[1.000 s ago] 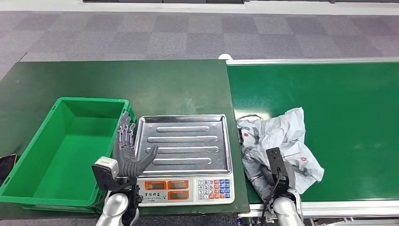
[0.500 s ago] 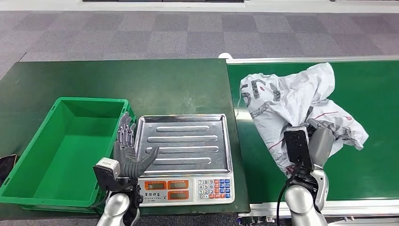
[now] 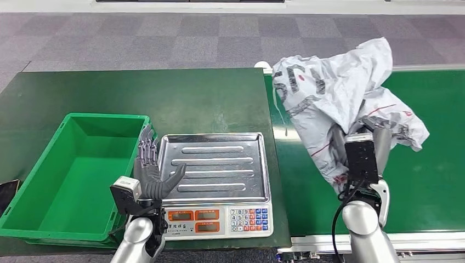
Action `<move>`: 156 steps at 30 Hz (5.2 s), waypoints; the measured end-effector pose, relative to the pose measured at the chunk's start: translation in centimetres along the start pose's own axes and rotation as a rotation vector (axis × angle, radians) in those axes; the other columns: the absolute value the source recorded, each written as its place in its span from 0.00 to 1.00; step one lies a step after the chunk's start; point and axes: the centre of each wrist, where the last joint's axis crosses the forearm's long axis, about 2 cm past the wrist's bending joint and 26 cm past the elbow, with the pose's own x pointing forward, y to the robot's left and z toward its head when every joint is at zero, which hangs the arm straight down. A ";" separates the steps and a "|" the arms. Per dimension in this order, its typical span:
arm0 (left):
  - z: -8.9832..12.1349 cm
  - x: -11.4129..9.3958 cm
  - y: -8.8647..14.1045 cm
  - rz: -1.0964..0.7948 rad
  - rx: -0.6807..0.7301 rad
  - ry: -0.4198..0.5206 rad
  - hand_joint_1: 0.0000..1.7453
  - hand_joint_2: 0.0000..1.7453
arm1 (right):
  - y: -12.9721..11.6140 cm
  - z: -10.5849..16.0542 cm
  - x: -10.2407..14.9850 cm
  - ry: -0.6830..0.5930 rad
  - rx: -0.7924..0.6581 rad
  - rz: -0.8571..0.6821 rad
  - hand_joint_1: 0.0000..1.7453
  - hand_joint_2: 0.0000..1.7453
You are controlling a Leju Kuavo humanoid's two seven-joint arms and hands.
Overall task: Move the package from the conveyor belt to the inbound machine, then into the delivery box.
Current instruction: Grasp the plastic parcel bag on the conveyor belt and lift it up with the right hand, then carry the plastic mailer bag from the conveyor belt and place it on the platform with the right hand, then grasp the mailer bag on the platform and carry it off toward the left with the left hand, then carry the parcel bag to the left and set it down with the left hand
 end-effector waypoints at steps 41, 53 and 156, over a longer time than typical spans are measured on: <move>-2.5 -0.6 -1.4 0.001 -0.011 -0.002 0.00 1.00 | 13.7 4.7 9.5 -0.025 0.616 -0.355 0.18 1.00; -3.8 -0.2 -0.3 -0.170 -0.041 -0.082 0.00 1.00 | 11.4 4.4 7.4 0.044 0.631 -0.860 0.00 1.00; -14.7 12.0 23.5 -1.828 -0.073 0.122 1.00 1.00 | 1.3 8.2 3.1 0.158 0.274 -0.895 0.00 1.00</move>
